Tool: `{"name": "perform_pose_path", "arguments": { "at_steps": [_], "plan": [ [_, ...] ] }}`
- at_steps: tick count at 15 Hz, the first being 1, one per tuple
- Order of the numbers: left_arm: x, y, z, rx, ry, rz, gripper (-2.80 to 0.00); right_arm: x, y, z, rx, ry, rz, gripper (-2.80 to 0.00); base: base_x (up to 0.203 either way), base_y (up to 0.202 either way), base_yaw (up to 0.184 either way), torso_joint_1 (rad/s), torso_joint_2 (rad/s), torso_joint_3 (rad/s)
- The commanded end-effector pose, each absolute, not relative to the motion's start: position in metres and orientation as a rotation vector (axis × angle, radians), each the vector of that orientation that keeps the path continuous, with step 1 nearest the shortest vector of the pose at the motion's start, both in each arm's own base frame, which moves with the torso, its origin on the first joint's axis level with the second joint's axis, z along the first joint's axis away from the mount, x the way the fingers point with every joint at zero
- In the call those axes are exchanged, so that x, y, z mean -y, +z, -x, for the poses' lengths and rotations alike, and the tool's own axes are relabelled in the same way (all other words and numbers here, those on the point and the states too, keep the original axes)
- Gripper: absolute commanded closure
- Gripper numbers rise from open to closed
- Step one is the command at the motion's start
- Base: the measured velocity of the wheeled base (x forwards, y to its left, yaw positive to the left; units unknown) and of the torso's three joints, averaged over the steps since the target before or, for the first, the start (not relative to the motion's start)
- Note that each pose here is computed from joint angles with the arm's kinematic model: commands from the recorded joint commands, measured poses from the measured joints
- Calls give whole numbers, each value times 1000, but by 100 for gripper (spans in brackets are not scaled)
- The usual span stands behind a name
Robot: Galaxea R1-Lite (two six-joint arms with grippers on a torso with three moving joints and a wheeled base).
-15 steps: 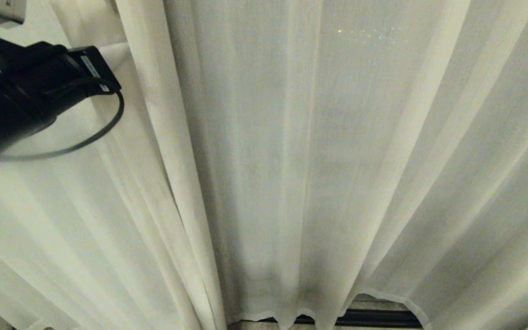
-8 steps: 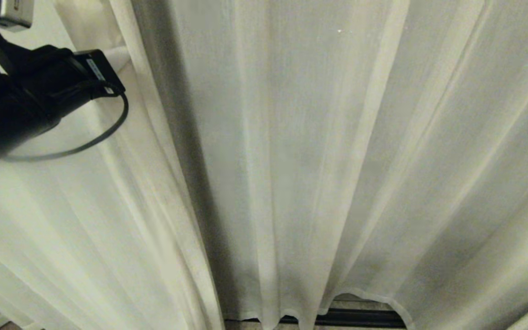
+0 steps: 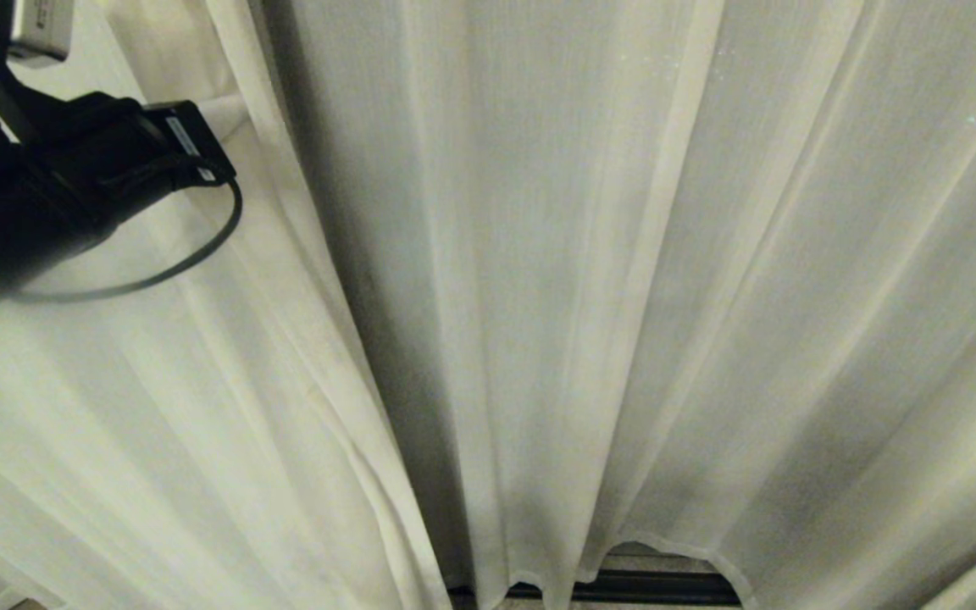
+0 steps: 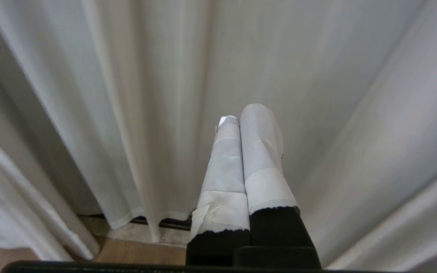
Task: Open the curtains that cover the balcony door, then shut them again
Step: Close the inner curtains on both sides
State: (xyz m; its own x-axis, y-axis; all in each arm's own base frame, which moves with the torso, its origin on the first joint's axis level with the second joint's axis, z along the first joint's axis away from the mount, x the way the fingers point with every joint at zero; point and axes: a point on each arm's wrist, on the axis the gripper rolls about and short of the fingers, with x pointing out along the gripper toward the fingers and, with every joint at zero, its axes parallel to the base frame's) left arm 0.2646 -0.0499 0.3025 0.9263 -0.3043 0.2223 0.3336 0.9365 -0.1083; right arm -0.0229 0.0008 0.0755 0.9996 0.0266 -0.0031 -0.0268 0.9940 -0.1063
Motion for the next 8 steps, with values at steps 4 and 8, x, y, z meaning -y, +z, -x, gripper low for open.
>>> {"name": "perform_pose_path", "arguments": {
  "at_steps": [4,8],
  "plan": [
    [52,301,-264,199,-342,147,0,-1,75,23,-3,28,107,0,0,0,0,0,0,0],
    [70,303,-260,200,-416,153,0,-1,75,23,-3,28,107,0,0,0,0,0,0,0]
  ]
}}
